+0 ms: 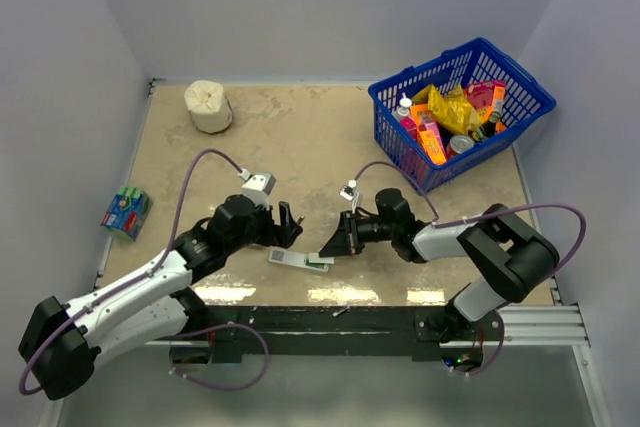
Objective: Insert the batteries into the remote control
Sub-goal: Adjust the battery cover.
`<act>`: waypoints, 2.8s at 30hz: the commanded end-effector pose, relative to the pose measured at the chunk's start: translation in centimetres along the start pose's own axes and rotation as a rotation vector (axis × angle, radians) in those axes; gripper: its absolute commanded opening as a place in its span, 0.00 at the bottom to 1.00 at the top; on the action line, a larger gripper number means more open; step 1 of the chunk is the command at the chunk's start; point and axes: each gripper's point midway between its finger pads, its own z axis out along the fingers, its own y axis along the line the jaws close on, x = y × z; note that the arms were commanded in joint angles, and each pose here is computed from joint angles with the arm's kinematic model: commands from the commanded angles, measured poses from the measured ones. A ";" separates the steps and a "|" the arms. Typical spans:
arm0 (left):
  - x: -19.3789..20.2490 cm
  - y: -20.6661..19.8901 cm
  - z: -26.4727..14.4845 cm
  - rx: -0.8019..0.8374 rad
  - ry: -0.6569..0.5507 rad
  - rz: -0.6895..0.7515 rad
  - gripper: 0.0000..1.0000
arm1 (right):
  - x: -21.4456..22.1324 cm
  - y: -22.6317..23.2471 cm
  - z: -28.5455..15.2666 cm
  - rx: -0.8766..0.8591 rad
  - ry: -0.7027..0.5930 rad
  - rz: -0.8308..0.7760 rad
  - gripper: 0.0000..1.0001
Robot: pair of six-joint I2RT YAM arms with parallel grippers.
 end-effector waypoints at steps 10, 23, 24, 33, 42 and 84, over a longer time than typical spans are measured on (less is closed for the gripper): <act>-2.4 -6.7 -3.6 0.450 -0.216 0.521 0.96 | -1.9 3.2 -1.3 -0.026 -0.016 -0.083 0.00; -2.1 -10.0 -4.4 0.648 -0.238 0.917 0.84 | -3.5 6.5 -3.8 -0.028 -0.017 -0.099 0.00; -2.3 -10.2 -4.4 0.650 -0.251 0.933 0.82 | -3.5 6.7 -3.8 -0.036 -0.016 -0.096 0.00; -1.2 -11.6 -3.9 0.715 -0.248 1.021 0.73 | -4.3 8.4 -4.2 -0.064 -0.043 -0.100 0.00; -0.9 -12.2 -2.8 0.694 -0.253 1.056 0.66 | -4.7 9.0 -4.4 -0.077 -0.061 -0.093 0.00; -0.9 -11.7 -3.0 0.682 -0.170 1.119 0.10 | -9.1 10.6 -7.9 0.180 0.037 -0.640 0.62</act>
